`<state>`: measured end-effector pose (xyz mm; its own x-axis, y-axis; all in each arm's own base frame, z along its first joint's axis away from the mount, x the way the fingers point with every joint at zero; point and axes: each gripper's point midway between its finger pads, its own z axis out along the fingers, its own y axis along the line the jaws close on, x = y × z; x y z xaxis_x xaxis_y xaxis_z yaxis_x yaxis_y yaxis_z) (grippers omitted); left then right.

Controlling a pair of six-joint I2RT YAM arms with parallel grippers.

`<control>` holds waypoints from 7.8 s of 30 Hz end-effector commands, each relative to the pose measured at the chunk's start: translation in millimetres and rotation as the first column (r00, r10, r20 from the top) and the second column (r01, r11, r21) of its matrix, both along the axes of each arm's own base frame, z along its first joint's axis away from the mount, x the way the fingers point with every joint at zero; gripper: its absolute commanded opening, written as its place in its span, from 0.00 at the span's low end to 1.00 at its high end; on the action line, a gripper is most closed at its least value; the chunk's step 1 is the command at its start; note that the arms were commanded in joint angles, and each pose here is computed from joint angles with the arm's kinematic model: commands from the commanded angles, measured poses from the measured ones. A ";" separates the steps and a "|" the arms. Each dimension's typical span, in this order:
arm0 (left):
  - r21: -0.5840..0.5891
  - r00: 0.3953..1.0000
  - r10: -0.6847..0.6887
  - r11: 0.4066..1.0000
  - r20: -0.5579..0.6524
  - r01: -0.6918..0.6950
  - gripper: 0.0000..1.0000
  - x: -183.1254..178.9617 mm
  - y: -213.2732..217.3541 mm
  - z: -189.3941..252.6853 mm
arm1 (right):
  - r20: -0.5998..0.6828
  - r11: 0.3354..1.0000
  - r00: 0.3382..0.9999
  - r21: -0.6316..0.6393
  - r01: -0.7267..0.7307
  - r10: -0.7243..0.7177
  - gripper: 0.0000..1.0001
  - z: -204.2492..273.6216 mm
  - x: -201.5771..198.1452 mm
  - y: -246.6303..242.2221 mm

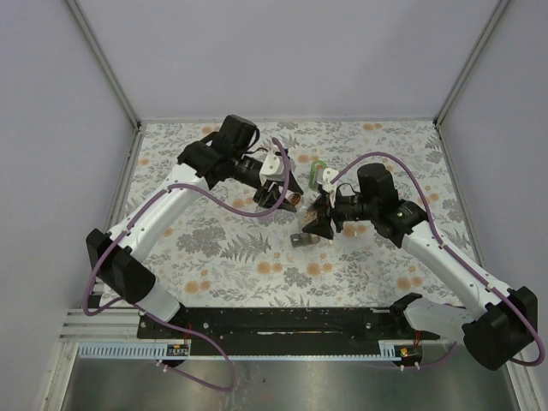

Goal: Sort the pills into containers
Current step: Unscrew the lid of the pill bottle.

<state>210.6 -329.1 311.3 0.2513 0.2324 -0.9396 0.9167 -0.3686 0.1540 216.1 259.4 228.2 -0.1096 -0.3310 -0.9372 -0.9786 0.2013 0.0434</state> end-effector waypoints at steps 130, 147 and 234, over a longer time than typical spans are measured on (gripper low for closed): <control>-0.004 0.913 -0.131 0.990 0.385 0.144 0.93 -20.3 12.0 28.4 | 0.020 0.996 0.997 0.052 -0.071 0.070 0.00 26.1 -6.1 7.9; -0.022 0.924 -0.147 0.986 0.353 0.165 0.70 -16.7 -0.3 31.9 | 0.027 0.996 0.998 0.053 -0.067 0.065 0.00 25.5 -5.6 7.6; 0.344 0.351 0.797 0.548 -0.491 -0.763 0.36 62.1 -20.8 4.4 | 0.197 0.962 0.942 0.070 0.263 -0.272 0.00 43.9 47.6 -17.7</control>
